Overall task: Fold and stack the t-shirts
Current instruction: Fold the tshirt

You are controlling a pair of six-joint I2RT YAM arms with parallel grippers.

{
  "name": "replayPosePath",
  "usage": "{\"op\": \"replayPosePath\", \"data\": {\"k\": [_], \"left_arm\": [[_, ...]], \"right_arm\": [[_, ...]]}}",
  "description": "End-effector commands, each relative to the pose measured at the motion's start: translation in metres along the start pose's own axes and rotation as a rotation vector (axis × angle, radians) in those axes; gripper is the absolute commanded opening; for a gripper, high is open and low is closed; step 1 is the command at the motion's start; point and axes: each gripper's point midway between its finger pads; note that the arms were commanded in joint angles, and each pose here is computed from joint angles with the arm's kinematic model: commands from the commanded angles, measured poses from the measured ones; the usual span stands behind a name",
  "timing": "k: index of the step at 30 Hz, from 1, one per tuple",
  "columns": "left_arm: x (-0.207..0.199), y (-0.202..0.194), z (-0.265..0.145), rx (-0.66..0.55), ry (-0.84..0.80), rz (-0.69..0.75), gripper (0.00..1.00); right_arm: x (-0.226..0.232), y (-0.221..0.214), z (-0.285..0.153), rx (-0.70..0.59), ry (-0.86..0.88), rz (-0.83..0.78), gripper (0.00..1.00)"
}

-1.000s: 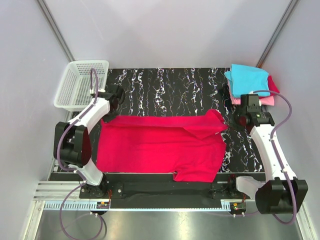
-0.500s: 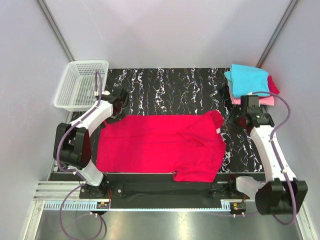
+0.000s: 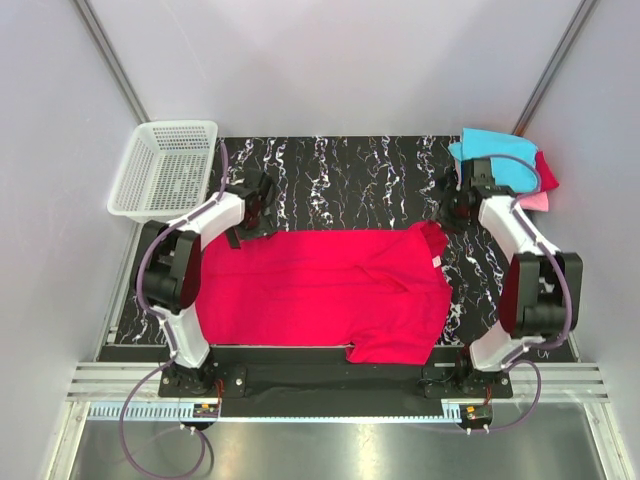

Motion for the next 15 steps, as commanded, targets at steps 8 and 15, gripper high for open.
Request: {"op": "replayPosePath", "data": {"k": [8, 15], "left_arm": [[-0.018, 0.019, 0.011, -0.017, -0.047, 0.018, 0.81], [-0.014, 0.02, 0.012, -0.017, -0.027, 0.013, 0.81]], "right_arm": [[0.05, 0.045, 0.045, -0.009, 0.102, -0.038, 0.46], [0.032, 0.016, 0.055, 0.037, 0.048, -0.022, 0.46]]}}
Point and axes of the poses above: each gripper's point midway between its finger pads, its own z axis out along the fingers, its own x axis along the line the jaws close on, y = z × x, and after that the axes turned 14 degrees about z, right-handed
